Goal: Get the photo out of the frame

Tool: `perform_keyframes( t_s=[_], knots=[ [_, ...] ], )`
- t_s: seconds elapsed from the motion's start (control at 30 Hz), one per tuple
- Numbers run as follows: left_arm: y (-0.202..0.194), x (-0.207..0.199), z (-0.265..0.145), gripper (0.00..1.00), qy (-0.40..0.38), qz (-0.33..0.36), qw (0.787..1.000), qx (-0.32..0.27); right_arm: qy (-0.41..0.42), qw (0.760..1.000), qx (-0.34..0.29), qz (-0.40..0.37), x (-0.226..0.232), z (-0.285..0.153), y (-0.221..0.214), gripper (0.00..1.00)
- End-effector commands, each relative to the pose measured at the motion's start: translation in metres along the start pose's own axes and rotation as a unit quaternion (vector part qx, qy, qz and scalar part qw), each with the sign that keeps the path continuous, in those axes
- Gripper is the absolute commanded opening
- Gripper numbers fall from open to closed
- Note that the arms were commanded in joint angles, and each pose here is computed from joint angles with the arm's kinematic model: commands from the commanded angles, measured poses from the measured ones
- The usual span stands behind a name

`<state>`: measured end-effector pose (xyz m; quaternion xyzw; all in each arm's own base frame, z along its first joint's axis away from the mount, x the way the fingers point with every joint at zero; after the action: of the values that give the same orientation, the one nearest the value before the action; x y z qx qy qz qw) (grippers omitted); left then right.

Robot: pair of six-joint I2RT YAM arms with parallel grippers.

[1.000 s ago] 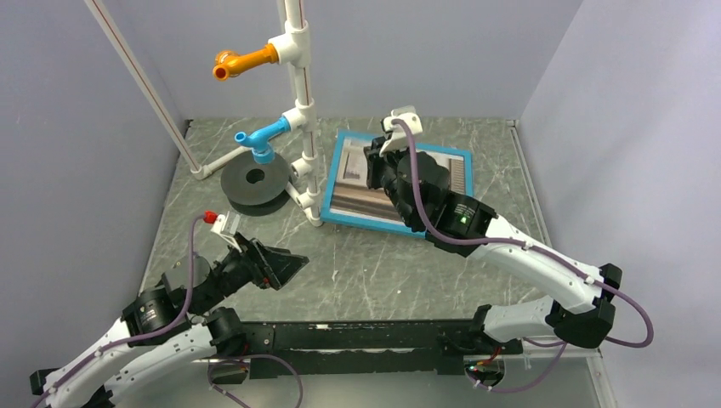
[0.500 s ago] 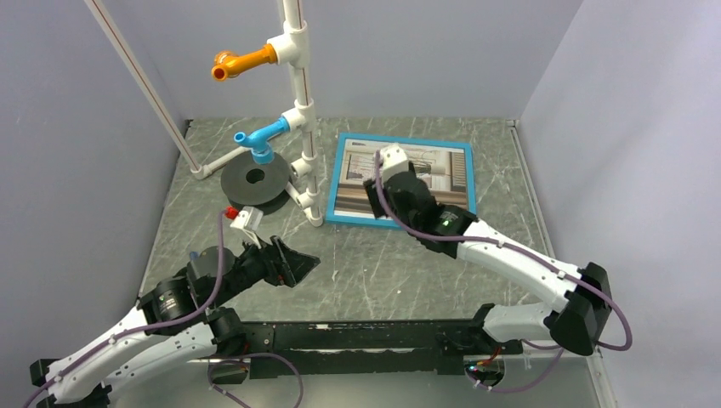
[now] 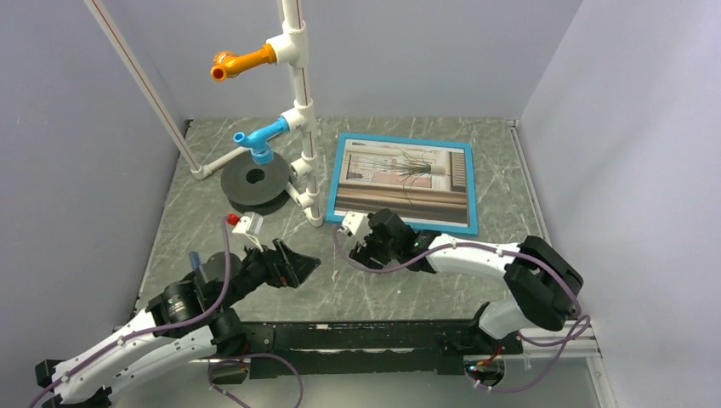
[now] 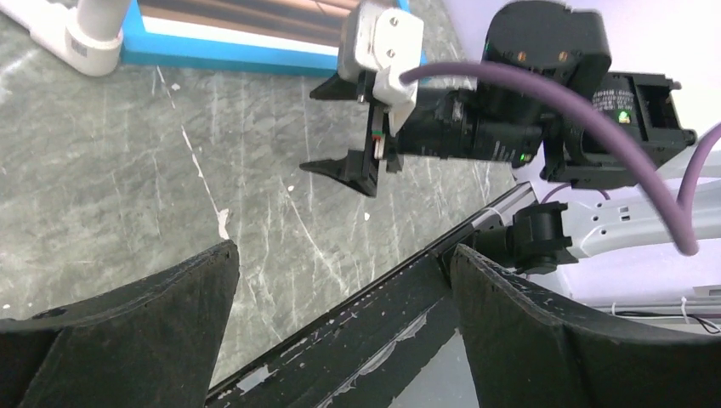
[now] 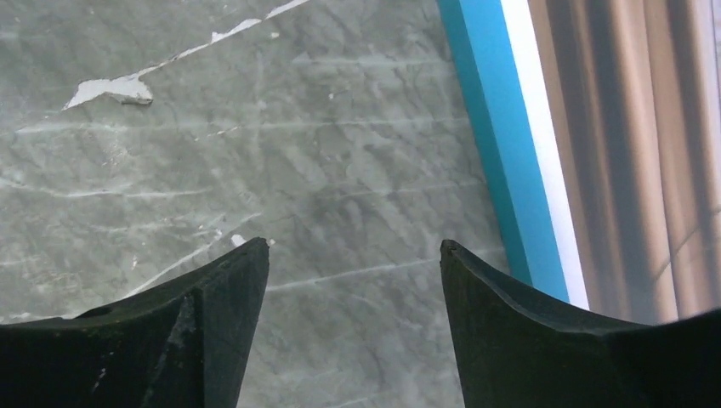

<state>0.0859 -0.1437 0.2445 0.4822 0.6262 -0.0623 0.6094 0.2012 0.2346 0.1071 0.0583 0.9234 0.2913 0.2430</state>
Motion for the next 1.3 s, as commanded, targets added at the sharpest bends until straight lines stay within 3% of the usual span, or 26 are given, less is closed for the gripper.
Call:
perform_keyframes(
  t_s=[0.0, 0.43, 0.73, 0.9, 1.03, 1.1, 1.2, 1.27],
  knots=[
    [-0.006, -0.002, 0.010, 0.97, -0.018, -0.019, 1.000, 0.002, 0.004, 0.991, -0.133, -0.014, -0.038, 0.013, 0.034, 0.74],
    [-0.020, -0.008, 0.037, 0.97, -0.017, -0.014, 0.999, 0.048, 0.017, 0.998, -0.061, 0.001, -0.080, 0.055, -0.006, 0.71],
    [-0.022, -0.012, 0.042, 0.97, -0.026, -0.028, 0.998, 0.052, 0.009, 1.000, 0.004, -0.021, -0.088, 0.064, -0.017, 0.59],
    [-0.018, -0.019, 0.039, 0.97, -0.037, -0.031, 0.998, 0.047, 0.023, 0.995, 0.090, -0.048, -0.078, 0.074, -0.047, 0.54],
    [-0.016, -0.023, 0.038, 0.97, -0.042, -0.032, 0.998, 0.046, 0.024, 0.992, 0.110, -0.061, -0.072, 0.075, -0.055, 0.48],
    [-0.015, -0.024, 0.038, 0.97, -0.042, -0.032, 0.998, 0.046, 0.028, 0.991, 0.110, -0.065, -0.070, 0.075, -0.055, 0.40],
    [-0.014, -0.028, 0.040, 0.97, -0.046, -0.036, 0.997, 0.047, 0.026, 0.992, 0.097, -0.071, -0.068, 0.070, -0.049, 0.14],
    [-0.015, -0.030, 0.043, 0.97, -0.045, -0.039, 0.997, 0.050, 0.001, 0.994, 0.081, -0.075, -0.070, 0.061, -0.042, 0.04]
  ],
)
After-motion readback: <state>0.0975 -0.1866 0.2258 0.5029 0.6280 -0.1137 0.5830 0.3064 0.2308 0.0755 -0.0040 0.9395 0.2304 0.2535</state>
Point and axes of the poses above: each gripper's point midway between its finger pads, its own z axis out along the fingers, its own x axis along the line the jaws close on, y = z × x, the point moved 7 cm from there along -z, back along the fingers, and after that the axes turned 15 degrees about -z, right-handed, at the moved point
